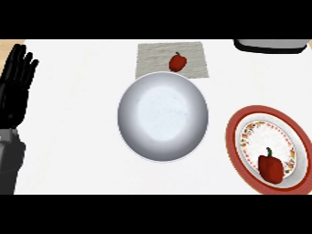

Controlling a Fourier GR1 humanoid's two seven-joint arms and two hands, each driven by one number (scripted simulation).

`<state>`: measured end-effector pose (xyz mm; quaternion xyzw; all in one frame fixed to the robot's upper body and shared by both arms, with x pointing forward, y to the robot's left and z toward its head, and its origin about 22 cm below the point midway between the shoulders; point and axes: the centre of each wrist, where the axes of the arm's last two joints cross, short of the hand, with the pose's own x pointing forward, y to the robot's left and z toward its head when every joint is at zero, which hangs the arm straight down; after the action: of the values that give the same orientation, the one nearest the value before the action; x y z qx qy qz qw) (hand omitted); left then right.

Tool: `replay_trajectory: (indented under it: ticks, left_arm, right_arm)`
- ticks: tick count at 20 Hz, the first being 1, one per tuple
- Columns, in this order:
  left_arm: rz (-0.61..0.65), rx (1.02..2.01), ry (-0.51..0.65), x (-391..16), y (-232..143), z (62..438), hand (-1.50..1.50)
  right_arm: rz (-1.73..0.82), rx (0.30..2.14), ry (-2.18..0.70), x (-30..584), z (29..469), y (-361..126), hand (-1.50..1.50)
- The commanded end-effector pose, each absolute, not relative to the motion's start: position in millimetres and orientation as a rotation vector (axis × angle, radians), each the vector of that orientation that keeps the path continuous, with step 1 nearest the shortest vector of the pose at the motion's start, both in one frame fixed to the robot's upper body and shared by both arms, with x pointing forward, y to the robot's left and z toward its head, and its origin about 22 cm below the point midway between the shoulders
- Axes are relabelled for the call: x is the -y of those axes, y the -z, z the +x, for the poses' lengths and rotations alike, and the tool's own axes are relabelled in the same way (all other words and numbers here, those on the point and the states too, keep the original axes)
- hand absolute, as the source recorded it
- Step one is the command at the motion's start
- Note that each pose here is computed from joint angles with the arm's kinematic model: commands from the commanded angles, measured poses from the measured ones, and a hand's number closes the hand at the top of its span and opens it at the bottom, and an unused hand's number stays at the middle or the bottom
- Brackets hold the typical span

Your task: Pick the lemon from the plate and place it in the bowl

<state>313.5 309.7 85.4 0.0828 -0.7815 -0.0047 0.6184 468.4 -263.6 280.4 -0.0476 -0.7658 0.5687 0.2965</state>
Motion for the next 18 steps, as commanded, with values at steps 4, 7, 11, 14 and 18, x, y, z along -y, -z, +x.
replay_trajectory:
  ticks: [4, 7, 11, 14, 18]
  left_arm:
    - [0.225, 1.785, -0.011, -327, -93, 313, 0.0]
    - [0.231, 1.795, -0.016, -318, -76, 300, 0.0]
    - [0.235, 1.776, -0.036, -324, -72, 303, 0.0]
    - [0.241, 1.77, -0.034, -337, -78, 304, 0.0]
    - [0.259, 1.78, -0.023, -335, -68, 290, 0.0]
  right_arm:
    - [0.292, 1.902, -1.717, 201, 471, -288, 1.5]
    - [0.331, 1.842, -1.751, 160, 471, -257, 1.5]
    - [0.354, 1.809, -1.802, 124, 461, -233, 1.5]
    - [0.362, 1.797, -1.852, 103, 449, -219, 1.5]
    - [0.207, 1.838, -1.839, 87, 428, -159, 1.5]
